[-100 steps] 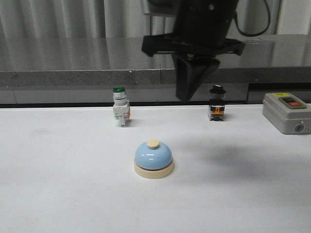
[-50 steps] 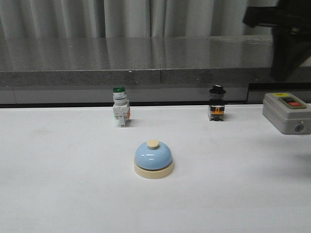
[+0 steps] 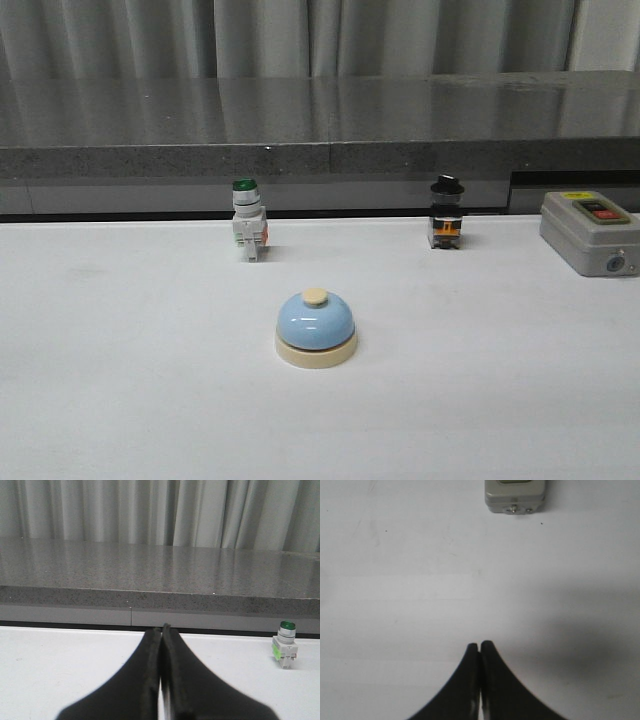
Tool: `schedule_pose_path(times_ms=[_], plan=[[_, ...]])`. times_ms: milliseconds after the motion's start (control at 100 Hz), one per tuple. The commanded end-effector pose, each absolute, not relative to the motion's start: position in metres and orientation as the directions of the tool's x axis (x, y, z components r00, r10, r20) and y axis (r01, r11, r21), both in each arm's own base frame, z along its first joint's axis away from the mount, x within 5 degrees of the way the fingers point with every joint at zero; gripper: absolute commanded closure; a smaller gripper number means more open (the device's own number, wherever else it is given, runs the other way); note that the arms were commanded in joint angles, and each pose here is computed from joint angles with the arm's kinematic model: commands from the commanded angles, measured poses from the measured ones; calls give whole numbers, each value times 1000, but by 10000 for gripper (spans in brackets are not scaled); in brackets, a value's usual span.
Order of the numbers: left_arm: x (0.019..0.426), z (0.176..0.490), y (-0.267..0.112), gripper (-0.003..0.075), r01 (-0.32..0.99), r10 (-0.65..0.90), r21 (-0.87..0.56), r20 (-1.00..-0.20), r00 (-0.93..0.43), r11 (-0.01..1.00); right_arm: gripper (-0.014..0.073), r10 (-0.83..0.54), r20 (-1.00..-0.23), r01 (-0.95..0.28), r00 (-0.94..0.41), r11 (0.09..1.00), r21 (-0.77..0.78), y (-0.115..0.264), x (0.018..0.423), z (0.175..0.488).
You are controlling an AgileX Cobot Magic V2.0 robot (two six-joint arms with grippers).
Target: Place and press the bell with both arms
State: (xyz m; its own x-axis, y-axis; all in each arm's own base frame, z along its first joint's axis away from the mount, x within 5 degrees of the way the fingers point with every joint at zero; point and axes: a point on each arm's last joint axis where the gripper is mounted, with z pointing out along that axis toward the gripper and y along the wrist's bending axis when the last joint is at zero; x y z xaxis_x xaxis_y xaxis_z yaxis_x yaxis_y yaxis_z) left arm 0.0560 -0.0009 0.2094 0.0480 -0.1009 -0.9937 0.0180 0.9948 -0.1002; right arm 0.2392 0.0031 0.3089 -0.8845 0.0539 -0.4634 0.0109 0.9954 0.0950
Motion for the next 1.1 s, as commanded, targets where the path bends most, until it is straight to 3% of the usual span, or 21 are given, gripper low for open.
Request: schedule_pose_path(times_ms=[0,320,560,860,1090], plan=[[55,204,0,741,17,-114,-113,-987,115,993,655,69,-562,15,-824,995,100,1,223,328],[55,204,0,741,17,-114,-113,-987,115,993,655,66,-670,5,-739,996,92,2,167,336],[55,204,0,741,17,-114,-113,-987,115,993,655,66,-762,0,-644,996,86,3,122,326],[55,204,0,741,17,-114,-113,-987,115,993,655,68,-943,-10,-325,997,76,4,62,316],[55,204,0,741,17,-114,-113,-987,115,993,655,69,-994,-13,-90,997,71,4,36,302]])
